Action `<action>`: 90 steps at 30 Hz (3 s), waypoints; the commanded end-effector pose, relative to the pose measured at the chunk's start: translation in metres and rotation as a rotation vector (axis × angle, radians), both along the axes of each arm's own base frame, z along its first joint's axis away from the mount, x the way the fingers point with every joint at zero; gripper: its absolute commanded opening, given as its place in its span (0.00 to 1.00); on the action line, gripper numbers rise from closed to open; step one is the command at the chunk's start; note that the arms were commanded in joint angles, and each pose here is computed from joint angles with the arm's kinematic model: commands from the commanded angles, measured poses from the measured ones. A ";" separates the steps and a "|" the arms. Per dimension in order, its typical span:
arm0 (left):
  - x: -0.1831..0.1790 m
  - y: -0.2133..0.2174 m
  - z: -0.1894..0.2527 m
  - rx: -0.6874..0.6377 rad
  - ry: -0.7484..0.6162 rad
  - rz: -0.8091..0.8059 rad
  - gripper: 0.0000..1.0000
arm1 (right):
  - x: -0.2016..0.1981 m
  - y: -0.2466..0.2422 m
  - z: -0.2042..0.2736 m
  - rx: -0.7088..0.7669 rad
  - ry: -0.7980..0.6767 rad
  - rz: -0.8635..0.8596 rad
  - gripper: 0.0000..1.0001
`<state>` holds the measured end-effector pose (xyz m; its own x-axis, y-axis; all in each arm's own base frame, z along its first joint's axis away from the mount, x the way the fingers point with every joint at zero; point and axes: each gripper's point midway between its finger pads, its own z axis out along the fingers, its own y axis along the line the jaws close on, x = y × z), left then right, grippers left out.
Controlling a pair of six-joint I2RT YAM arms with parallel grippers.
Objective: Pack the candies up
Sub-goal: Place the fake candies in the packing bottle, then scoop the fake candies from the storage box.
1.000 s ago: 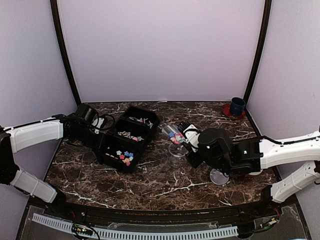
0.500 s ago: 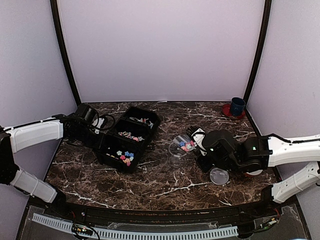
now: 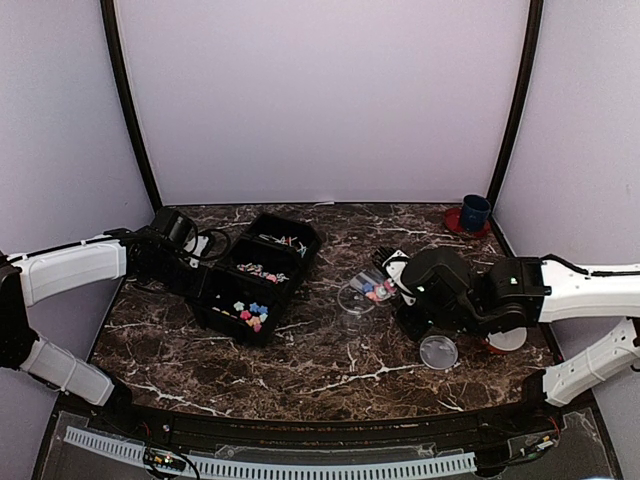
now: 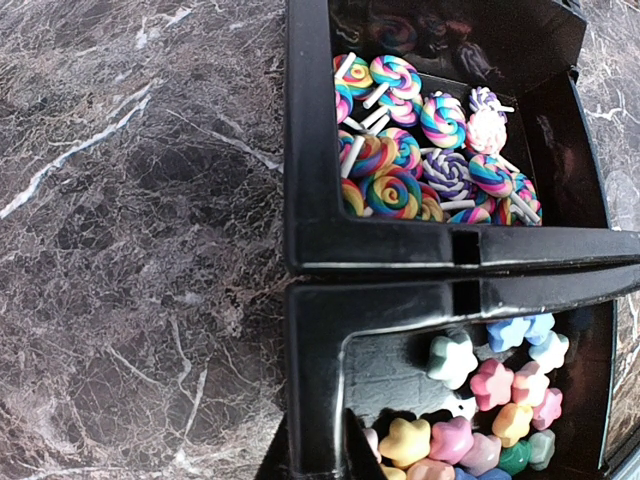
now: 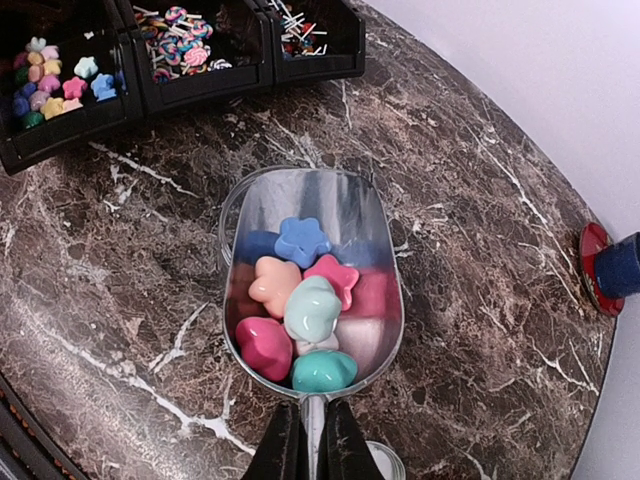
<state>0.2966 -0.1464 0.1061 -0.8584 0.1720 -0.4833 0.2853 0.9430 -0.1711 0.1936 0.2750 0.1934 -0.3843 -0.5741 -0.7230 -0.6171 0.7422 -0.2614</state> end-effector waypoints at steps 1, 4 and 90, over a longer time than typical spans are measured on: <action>0.031 -0.024 0.062 -0.150 -0.209 -0.022 0.00 | -0.002 0.003 0.002 -0.015 0.032 -0.002 0.00; 0.030 -0.025 0.063 -0.154 -0.212 -0.023 0.00 | -0.003 0.005 0.000 -0.027 0.051 0.004 0.00; 0.027 -0.025 0.059 -0.044 -0.232 -0.050 0.00 | -0.025 0.195 -0.008 -0.350 0.098 0.526 0.00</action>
